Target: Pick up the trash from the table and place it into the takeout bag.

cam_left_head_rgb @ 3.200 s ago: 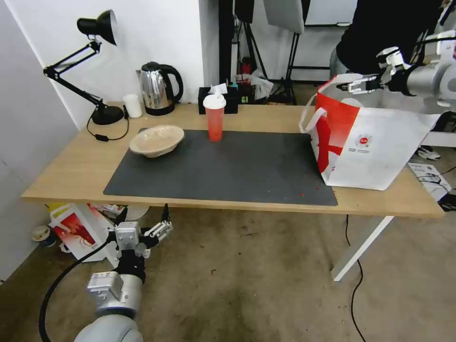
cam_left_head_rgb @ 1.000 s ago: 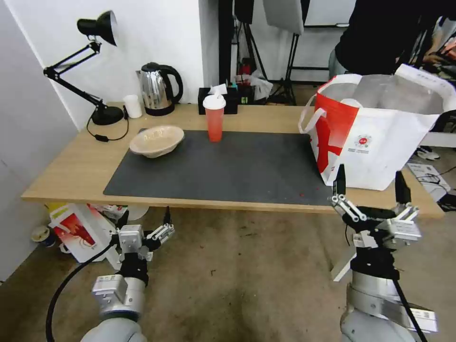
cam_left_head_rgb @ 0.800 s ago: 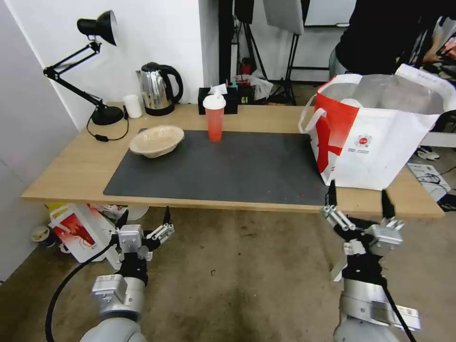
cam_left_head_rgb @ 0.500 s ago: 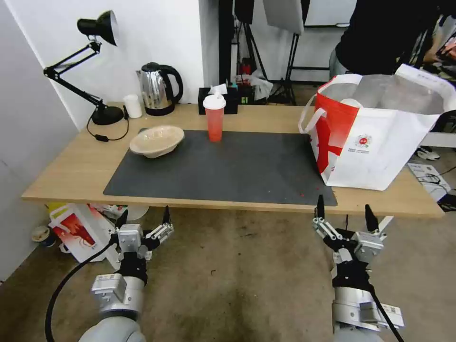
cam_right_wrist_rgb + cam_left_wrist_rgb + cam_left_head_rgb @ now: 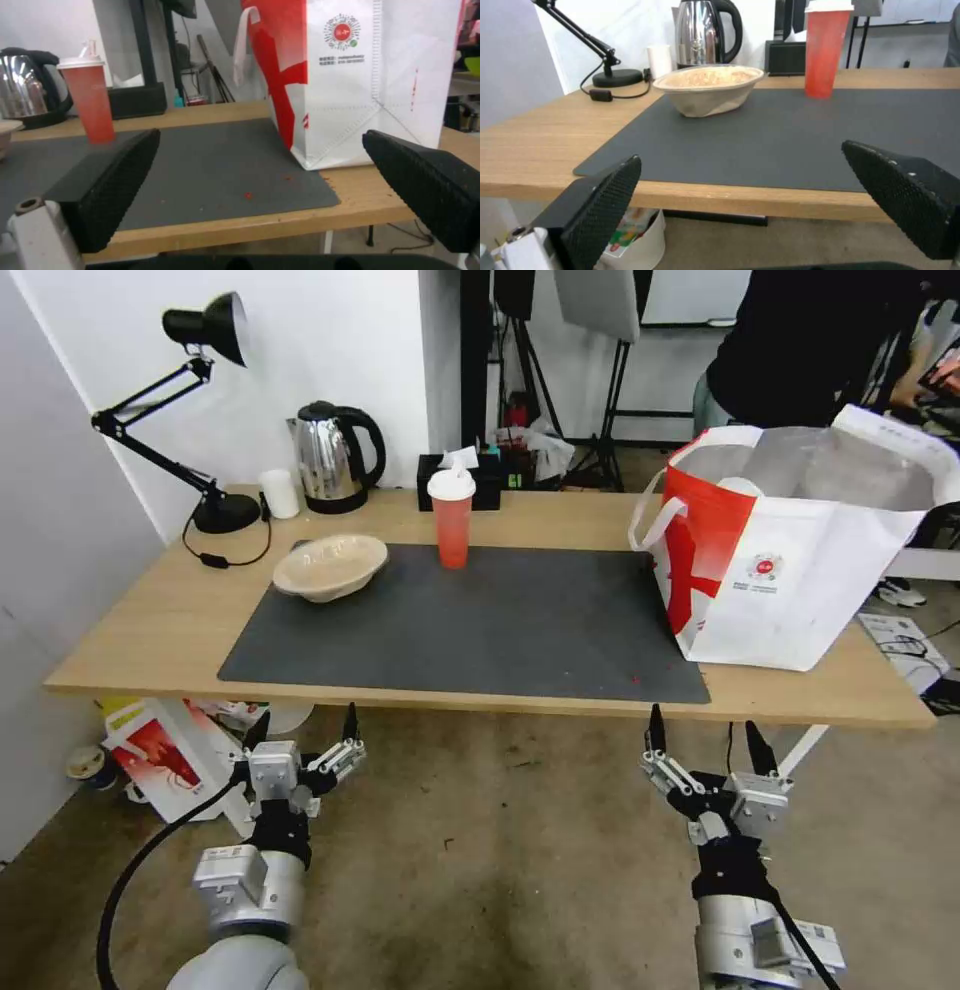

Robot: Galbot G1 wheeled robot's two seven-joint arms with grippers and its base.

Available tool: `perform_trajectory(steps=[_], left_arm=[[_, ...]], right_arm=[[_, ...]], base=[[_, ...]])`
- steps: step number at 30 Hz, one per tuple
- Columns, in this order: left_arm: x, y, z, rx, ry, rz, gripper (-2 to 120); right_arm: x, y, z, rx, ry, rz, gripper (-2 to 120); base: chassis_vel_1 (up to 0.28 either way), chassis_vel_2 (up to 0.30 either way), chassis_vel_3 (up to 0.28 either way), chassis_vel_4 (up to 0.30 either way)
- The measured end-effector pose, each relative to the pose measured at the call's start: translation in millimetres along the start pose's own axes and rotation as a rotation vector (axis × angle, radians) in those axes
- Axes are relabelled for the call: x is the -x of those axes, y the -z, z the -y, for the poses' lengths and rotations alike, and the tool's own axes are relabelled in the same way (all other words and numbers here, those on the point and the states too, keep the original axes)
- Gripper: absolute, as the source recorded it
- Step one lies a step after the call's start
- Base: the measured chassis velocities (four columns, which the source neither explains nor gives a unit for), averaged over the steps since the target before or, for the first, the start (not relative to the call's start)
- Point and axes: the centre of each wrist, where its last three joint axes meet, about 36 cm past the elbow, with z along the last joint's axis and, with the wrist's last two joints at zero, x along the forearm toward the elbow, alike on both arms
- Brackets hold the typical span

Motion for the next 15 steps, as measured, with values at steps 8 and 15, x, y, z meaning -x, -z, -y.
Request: perform_trajectory(steps=[8,15], left_arm=[[-0.6,1.4,-1.3,0.003,0.001,0.003,100],[-0.5,2.3,-1.5,0.003,0.002,0.005,100]], right_arm=[[-1.0,-2.6,2.0,-0.012,0.027,-0.001,100],[-0.3,-4.3,3.8,-0.023,0.04,0.001,100]], base=[[0.0,0.0,0.0,0.0],[0.0,0.0,0.0,0.0]])
